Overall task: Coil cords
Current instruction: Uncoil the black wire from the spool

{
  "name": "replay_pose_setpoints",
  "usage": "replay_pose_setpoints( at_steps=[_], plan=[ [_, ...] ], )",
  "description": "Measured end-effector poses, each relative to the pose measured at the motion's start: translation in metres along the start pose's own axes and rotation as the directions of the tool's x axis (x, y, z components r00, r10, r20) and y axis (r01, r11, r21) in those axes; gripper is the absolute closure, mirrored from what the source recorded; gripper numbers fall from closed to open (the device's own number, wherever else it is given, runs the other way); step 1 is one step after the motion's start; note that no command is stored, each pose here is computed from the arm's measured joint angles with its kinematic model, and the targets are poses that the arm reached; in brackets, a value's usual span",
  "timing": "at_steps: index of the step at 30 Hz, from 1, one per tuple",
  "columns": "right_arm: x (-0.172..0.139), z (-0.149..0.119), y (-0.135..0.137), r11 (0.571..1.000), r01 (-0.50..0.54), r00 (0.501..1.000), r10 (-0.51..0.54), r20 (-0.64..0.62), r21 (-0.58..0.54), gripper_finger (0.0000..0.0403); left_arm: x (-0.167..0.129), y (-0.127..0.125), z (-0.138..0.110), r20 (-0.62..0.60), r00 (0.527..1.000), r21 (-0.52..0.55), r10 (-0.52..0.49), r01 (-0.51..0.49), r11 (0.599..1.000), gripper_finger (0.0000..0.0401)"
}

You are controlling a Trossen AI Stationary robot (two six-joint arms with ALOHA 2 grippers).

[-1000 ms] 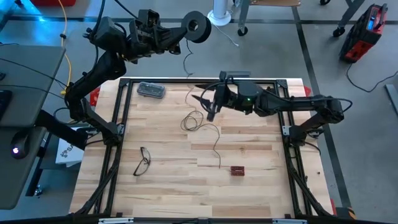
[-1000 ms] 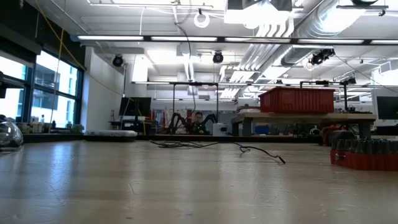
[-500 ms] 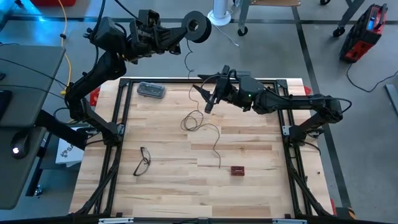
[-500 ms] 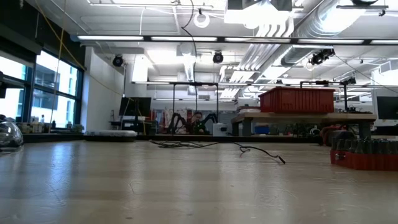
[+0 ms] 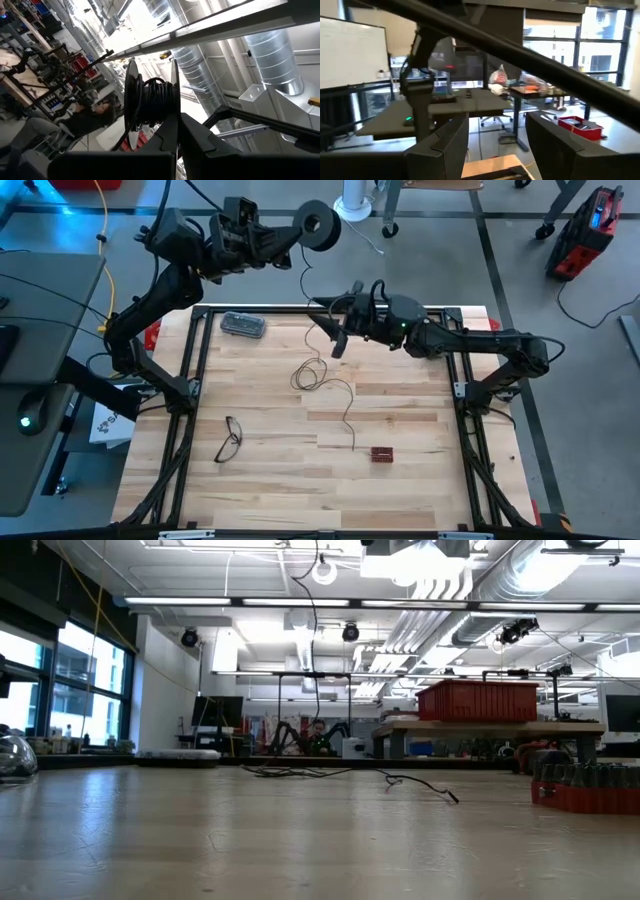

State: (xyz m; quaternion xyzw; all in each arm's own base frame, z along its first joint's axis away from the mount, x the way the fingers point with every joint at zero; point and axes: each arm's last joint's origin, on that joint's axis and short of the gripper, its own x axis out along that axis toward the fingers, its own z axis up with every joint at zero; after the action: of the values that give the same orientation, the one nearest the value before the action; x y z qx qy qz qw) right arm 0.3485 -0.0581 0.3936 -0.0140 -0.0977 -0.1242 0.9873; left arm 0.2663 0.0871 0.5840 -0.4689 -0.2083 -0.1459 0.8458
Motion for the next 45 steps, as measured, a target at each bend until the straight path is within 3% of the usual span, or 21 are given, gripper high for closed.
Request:
replay_pose_setpoints(
  at_steps=[12, 28, 45],
  plan=[
    [0.0, 0.001, -0.003, 1.0, 0.02, 1.0, -0.02, 0.007, 0.021, 0.0213, 0.008, 0.006, -0.011, -0.054, 0.999, -0.04, 0.003, -0.005, 0.999, 0.04],
    [0.0, -0.001, 0.002, 1.0, -0.019, 1.0, 0.019, -0.006, 0.022, 0.0214, 0.005, 0.001, -0.007, -0.033, 0.999, -0.023, -0.024, 0.023, 0.999, 0.04],
    [0.0, 0.0, 0.002, 1.0, -0.019, 1.0, 0.019, -0.001, -0.004, 0.0262, 0.005, 0.001, -0.007, -0.037, 0.999, -0.025, -0.017, 0.016, 1.0, 0.04]
  ],
)
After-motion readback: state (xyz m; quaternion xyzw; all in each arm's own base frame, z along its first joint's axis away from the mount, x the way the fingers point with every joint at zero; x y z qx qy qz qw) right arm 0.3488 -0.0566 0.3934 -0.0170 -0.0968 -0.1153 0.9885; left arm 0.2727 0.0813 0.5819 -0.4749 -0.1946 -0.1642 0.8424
